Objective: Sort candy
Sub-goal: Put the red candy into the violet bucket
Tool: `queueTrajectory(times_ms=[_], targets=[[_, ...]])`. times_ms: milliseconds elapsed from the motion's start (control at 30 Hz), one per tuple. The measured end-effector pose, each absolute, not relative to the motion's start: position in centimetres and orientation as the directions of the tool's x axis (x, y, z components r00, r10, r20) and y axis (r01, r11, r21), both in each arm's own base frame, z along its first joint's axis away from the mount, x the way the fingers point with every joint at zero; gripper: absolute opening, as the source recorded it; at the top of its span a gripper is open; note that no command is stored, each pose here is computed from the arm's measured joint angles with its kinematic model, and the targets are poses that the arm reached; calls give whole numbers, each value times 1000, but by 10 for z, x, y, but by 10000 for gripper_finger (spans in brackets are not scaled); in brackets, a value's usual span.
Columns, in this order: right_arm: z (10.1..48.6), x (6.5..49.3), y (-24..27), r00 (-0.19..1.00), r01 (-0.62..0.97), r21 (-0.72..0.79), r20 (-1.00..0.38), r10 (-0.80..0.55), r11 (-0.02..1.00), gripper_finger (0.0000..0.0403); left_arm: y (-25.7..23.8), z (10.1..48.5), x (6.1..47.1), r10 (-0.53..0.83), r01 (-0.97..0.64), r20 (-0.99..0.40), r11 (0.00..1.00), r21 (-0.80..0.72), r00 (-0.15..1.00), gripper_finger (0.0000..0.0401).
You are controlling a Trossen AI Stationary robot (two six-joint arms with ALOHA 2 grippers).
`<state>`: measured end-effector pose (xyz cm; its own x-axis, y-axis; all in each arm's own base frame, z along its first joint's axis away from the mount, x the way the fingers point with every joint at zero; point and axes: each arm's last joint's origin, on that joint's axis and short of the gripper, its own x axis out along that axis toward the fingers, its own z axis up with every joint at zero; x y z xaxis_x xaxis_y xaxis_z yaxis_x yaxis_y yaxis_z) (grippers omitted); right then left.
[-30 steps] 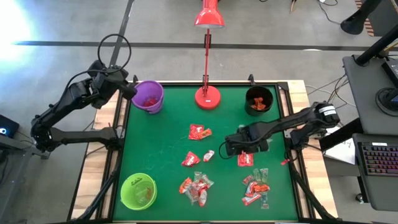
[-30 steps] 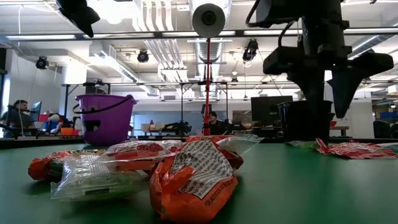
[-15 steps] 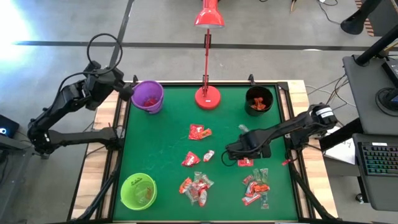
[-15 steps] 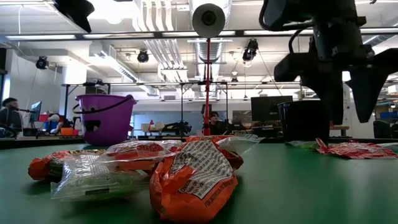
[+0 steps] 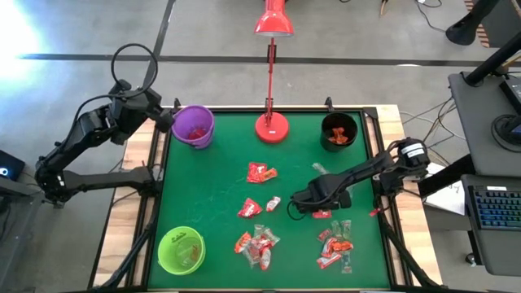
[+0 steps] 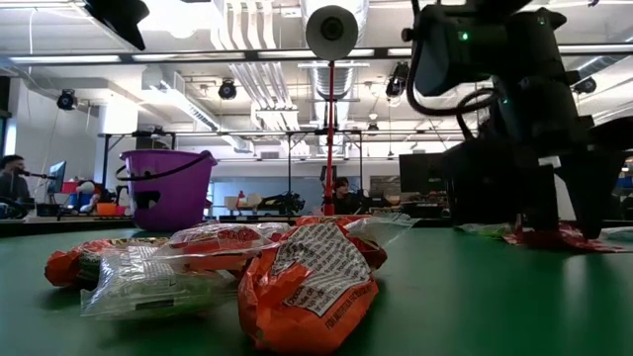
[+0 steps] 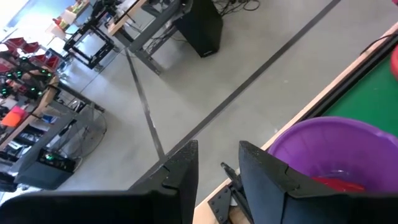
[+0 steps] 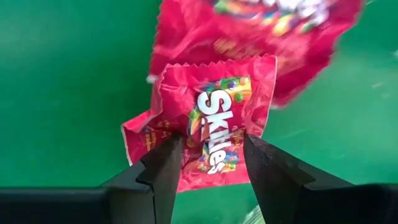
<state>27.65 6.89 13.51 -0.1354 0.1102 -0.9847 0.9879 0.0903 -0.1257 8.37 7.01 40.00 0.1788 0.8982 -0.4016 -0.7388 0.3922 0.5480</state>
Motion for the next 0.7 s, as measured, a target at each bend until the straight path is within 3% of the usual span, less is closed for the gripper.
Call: queueTrajectory(times_ms=[333,700], targets=[[103,276,70,-200,979,-191,-968,154,71,157,70,400,83,897,-722,-403,399,565,181,98],[101,276,71,-208,977,-199,-965,159,72,17,66,402,76,902,-734,-388,393,555,190,98]])
